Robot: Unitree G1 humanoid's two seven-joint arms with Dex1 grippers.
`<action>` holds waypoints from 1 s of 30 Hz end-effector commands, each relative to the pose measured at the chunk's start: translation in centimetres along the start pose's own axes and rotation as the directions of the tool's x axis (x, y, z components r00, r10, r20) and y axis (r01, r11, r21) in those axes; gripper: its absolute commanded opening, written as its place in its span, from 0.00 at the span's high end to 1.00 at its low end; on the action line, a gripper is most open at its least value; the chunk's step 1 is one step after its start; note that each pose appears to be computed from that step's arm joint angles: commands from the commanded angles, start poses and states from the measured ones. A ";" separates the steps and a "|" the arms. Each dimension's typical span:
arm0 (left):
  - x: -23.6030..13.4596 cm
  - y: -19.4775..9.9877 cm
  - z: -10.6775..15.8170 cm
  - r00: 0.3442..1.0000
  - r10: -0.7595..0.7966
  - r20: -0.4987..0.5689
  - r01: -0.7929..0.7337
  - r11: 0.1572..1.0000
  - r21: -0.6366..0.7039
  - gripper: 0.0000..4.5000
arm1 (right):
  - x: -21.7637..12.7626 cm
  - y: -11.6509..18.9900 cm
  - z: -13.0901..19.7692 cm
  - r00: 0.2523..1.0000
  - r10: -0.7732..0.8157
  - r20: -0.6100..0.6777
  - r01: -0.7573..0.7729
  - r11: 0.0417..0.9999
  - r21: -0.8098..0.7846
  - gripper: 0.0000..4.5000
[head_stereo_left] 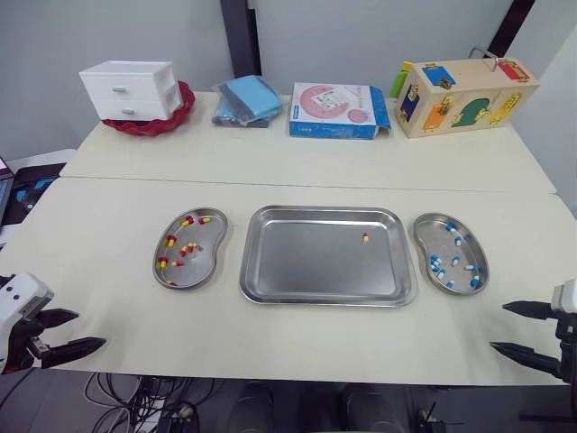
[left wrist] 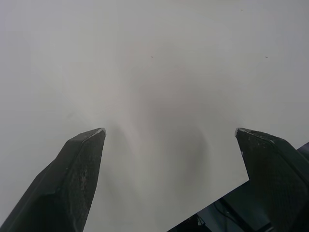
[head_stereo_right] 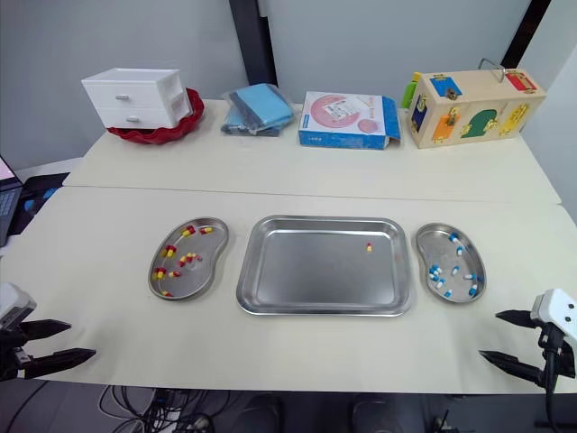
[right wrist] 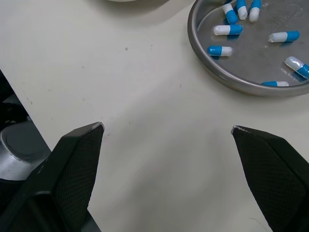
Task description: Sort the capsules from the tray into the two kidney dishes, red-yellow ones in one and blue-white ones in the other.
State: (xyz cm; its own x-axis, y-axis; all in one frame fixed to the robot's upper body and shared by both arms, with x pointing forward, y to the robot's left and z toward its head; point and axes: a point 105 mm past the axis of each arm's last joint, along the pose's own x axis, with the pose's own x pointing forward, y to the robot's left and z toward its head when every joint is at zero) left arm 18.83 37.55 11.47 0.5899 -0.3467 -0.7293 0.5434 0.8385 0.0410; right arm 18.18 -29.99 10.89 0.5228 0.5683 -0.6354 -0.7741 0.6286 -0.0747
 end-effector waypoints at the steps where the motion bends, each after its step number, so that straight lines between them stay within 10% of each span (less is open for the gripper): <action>1: 0.1 -0.6 2.5 0.997 -0.022 0.068 0.018 0.998 0.062 0.01 | 0.4 1.3 1.1 0.999 0.033 0.043 -0.031 0.999 -0.040 0.00; 11: 5.5 -7.1 15.4 0.887 -0.343 0.310 0.228 0.908 0.352 0.01 | 4.9 7.6 3.8 0.952 0.103 0.289 -0.089 0.994 -0.063 0.00; 30: 21.2 -19.4 29.7 0.702 -0.668 0.248 0.287 0.583 0.760 0.01 | 8.7 9.8 5.6 0.904 -0.140 0.405 0.102 0.988 0.115 0.00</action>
State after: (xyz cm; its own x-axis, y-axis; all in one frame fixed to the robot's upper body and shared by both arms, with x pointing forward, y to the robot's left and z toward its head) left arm 38.18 1.60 15.55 0.1951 -0.9110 -0.3633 0.9505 0.0843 0.2991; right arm 17.16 -16.11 8.18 0.7123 0.6478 -0.2700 -0.6780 0.7345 -0.0265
